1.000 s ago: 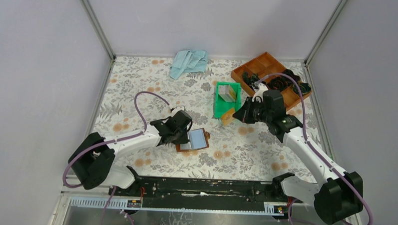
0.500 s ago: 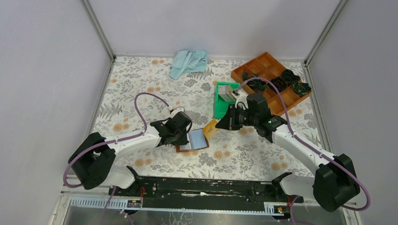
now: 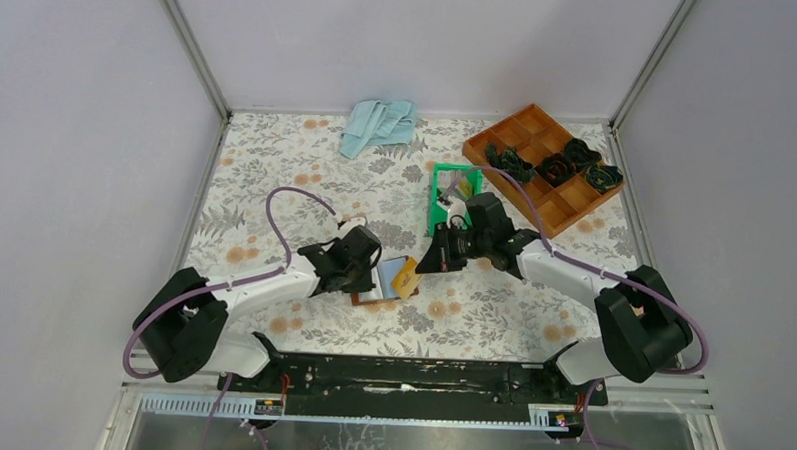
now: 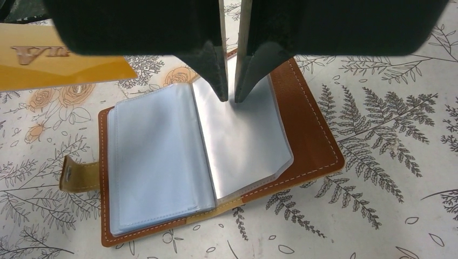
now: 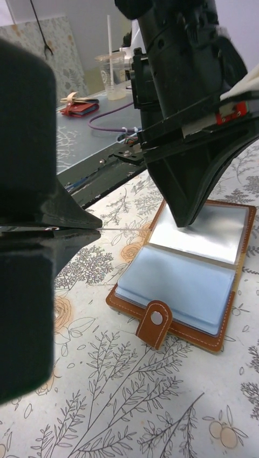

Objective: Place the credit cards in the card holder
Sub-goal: Pick up the credit card from the storage box.

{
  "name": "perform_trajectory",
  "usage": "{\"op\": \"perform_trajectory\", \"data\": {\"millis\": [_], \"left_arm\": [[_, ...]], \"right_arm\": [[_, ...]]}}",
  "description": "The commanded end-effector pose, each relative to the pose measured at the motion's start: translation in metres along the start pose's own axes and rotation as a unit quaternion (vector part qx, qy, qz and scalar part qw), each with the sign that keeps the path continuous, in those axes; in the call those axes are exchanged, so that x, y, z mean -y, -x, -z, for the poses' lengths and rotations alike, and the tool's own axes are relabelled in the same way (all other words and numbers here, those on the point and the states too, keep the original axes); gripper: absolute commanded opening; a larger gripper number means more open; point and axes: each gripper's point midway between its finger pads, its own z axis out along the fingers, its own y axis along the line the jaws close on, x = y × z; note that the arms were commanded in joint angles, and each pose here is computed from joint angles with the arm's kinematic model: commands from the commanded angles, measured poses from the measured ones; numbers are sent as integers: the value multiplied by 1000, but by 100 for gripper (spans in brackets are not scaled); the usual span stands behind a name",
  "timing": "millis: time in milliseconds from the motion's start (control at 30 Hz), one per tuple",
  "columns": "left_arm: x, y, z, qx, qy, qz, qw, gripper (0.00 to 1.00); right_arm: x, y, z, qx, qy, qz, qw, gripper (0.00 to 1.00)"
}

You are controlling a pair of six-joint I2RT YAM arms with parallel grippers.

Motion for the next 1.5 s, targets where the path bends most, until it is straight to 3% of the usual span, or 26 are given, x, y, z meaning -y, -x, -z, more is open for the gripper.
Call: {"op": "perform_trajectory", "data": {"millis": [0,633,1467], "left_arm": [[5,9,1,28,-14,-9,999,16],[5,14,3,40,-17,-11,999,16],[5,20,3,62,-40,-6,997,19]], "right_arm": [[-17,6,-5,-9,46,33,998,0],[-26,8,-41,-55,86,37,994,0],[-2,0,-70,-108,82,24,991,0]]}}
